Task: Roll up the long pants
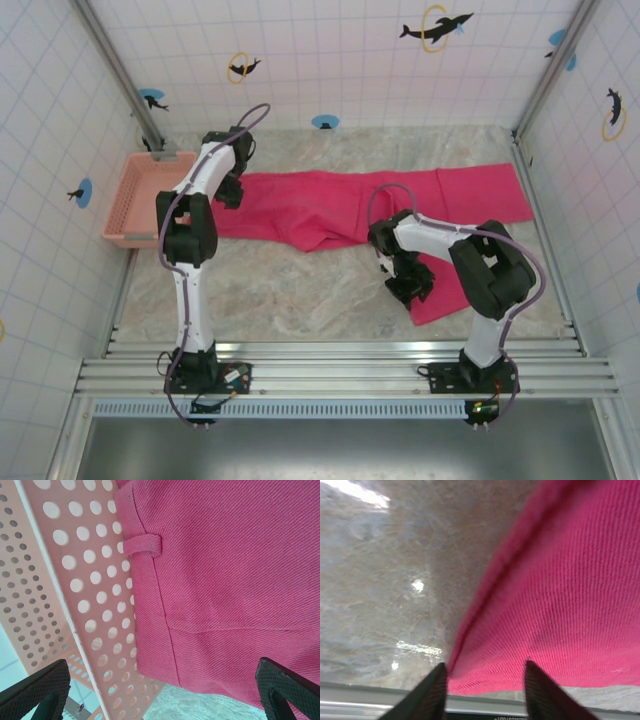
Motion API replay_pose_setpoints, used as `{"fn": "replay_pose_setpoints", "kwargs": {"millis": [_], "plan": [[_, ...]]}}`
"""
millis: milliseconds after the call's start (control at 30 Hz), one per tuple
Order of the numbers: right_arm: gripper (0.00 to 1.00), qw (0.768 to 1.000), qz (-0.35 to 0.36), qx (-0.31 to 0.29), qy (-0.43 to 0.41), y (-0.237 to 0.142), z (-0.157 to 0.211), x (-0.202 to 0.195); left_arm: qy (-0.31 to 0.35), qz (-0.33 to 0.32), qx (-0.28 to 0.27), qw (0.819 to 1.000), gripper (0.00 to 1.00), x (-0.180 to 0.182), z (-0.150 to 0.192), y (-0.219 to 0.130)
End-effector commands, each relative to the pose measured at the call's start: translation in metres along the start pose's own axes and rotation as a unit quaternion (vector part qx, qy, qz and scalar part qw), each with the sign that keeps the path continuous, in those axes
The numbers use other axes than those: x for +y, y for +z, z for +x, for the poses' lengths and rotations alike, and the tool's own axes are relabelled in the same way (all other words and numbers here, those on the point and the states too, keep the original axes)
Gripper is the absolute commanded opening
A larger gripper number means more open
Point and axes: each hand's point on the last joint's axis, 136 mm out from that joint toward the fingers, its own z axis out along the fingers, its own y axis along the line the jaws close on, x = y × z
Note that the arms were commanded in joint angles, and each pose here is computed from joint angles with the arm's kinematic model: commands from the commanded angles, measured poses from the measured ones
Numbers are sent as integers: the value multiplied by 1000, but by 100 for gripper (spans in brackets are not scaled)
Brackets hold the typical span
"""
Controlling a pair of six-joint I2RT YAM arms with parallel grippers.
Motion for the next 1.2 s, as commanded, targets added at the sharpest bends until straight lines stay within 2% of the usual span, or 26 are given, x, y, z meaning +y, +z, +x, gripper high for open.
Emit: {"fn": "replay_pose_setpoints", "kwargs": {"millis": [0,100,200,500,733,967,1167], "plan": [[27,1000,21,12,11,12,2,-5,11,7,3,1000,97,1,0,0],[10,999,47,-1,23,5,5,-18,11,6,2,1000,97,2,-1,-1],[1,995,65,-34,61,-14,6,-41,11,6,-2,1000,97,3,-2,-2],[0,967,111,-126,190,-95,12,-126,7,21,-14,1000,97,-2,-10,-3],[0,922,145,-181,310,-144,21,-218,5,17,-21,1000,98,3,-10,-8],[0,866,169,-214,420,-160,13,-318,-2,26,-13,1000,98,6,-2,-4],[0,845,184,-228,447,-164,-38,-380,5,13,4,1000,97,8,9,0]]}}
